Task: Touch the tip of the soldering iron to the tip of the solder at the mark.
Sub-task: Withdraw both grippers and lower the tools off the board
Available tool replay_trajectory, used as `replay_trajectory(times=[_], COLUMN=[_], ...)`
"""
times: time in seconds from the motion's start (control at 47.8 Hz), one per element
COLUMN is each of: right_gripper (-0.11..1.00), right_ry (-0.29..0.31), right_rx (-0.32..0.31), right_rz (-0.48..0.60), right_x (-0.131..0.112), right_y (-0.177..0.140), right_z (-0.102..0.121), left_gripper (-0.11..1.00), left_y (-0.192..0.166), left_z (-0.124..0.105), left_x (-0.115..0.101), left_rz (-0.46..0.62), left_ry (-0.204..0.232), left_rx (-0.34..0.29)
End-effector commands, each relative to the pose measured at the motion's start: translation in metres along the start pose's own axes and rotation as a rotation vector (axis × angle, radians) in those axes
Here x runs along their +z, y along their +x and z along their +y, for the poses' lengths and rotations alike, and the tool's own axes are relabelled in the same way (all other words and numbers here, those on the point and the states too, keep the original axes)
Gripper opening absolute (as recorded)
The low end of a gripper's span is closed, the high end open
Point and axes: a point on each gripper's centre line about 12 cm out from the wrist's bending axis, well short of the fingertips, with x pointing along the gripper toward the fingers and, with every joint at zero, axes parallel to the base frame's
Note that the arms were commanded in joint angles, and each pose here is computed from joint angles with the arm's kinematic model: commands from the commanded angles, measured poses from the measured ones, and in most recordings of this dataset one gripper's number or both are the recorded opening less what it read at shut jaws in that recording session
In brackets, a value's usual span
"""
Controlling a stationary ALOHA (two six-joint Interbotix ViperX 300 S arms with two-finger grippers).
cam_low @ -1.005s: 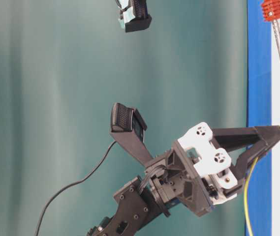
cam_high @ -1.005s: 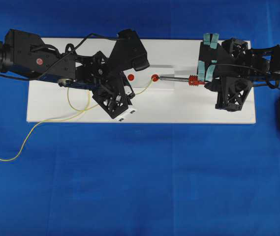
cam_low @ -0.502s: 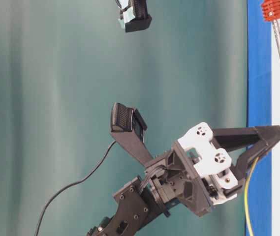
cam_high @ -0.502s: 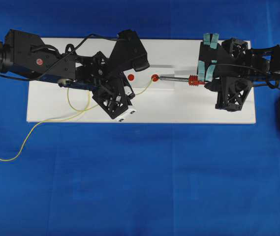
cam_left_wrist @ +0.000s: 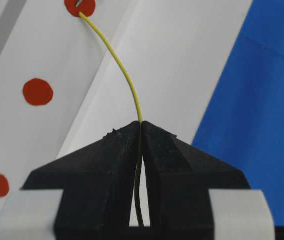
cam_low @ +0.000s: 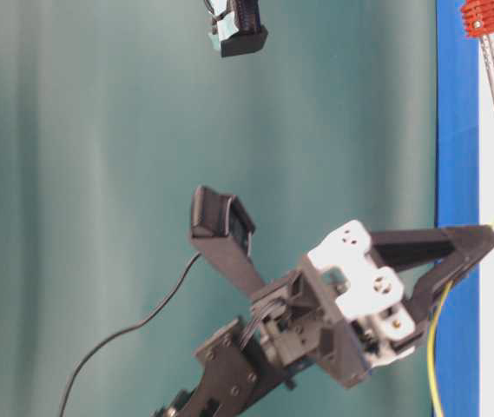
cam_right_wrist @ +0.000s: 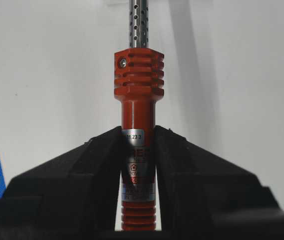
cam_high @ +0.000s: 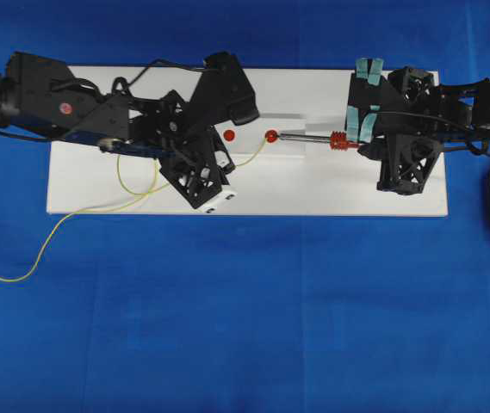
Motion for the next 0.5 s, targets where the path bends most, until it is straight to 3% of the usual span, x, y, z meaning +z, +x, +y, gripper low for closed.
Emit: replay_trajectory(times=[0.0, 0.293, 0.481], right_gripper=[0.07, 0.07, 0.07], right_ry=[-0.001, -0.002, -0.001], right_rx=[0.003, 0.004, 0.004], right_rz=[-0.037, -0.037, -0.04], right_x=[0.011, 0.011, 0.012], right_y=[-0.005, -0.005, -0.005], right_z=[0.001, 0.002, 0.001], left_gripper=[0.02, 0.02, 0.02], left_y=[-0.025, -0.074, -0.083], left_z=[-0.006, -0.004, 0.0], left_x=[0.013, 0.009, -0.001], left_rz=[-0.068, -0.195, -0.232], left_ry=[0.004, 0.003, -0.006], left_rx=[-0.028, -0.084, -0.102])
